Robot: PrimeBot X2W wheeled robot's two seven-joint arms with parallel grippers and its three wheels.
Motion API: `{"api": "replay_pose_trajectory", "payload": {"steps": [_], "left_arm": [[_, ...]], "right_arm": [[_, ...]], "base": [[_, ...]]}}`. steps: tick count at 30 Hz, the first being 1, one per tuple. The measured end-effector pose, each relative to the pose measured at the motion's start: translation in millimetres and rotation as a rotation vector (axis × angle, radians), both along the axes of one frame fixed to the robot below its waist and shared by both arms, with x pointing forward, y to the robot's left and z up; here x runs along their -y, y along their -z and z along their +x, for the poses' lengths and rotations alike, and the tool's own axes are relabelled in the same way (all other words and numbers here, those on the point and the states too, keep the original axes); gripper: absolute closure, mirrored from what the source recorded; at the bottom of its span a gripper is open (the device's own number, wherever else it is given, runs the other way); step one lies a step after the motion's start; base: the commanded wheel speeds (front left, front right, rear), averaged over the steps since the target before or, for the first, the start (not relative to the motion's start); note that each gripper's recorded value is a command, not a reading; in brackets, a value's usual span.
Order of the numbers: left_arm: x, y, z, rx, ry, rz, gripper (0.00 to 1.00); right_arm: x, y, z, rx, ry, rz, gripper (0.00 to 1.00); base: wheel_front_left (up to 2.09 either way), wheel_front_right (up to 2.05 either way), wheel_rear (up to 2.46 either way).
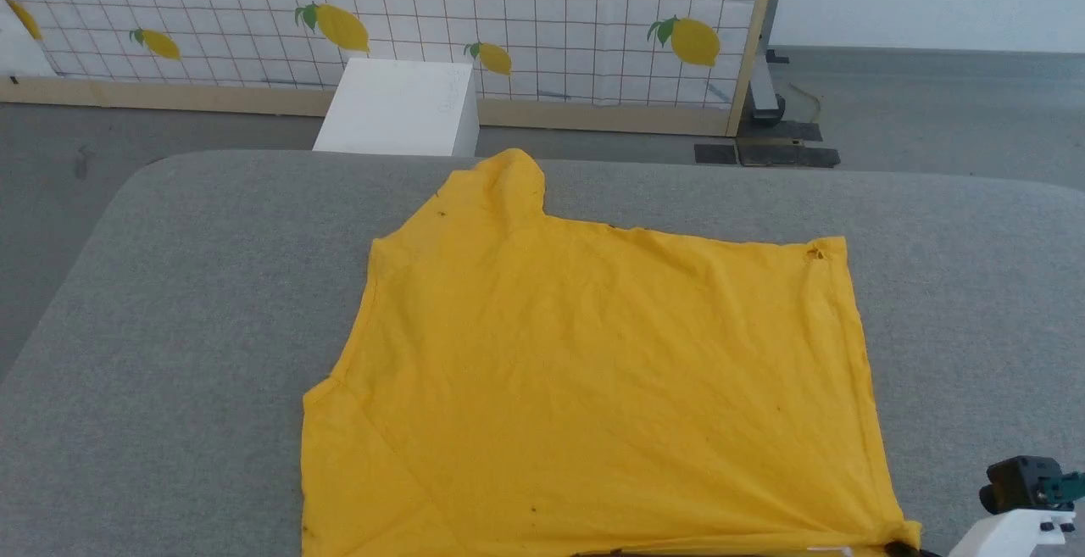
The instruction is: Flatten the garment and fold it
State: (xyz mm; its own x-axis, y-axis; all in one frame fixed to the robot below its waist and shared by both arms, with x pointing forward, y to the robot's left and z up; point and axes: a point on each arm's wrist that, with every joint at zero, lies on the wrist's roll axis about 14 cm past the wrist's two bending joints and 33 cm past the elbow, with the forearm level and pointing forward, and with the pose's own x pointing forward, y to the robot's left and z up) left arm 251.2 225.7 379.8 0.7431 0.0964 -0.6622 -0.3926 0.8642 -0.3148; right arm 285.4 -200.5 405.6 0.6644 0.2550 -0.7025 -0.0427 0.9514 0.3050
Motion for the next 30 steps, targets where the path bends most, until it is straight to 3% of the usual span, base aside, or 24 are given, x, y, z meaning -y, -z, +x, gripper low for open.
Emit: {"api": "replay_pose_trajectory", "payload": {"steps": [8, 17, 23, 30], "left_arm": [[5, -54, 38, 0.2, 0.072, 0.052, 1.0], [24, -109, 125, 0.356, 0.225, 0.109, 1.0], [29, -112, 177, 0.377, 0.278, 0.155, 1.0], [37, -74, 218, 0.317, 0.306, 0.152, 1.0]], "right_arm": [[2, -27, 17, 0.091, -0.004, -0.049, 1.0], [0, -42, 65, 0.093, -0.055, -0.13, 1.0], [6, -33, 96, 0.034, -0.068, -0.197, 1.0], [6, 0, 117, -0.074, -0.084, -0.206, 1.0]], "base": [[0.0, 0.0, 0.0], [0.0, 0.0, 0.0], [0.0, 0.0, 0.0], [0.0, 0.0, 0.0]]}}
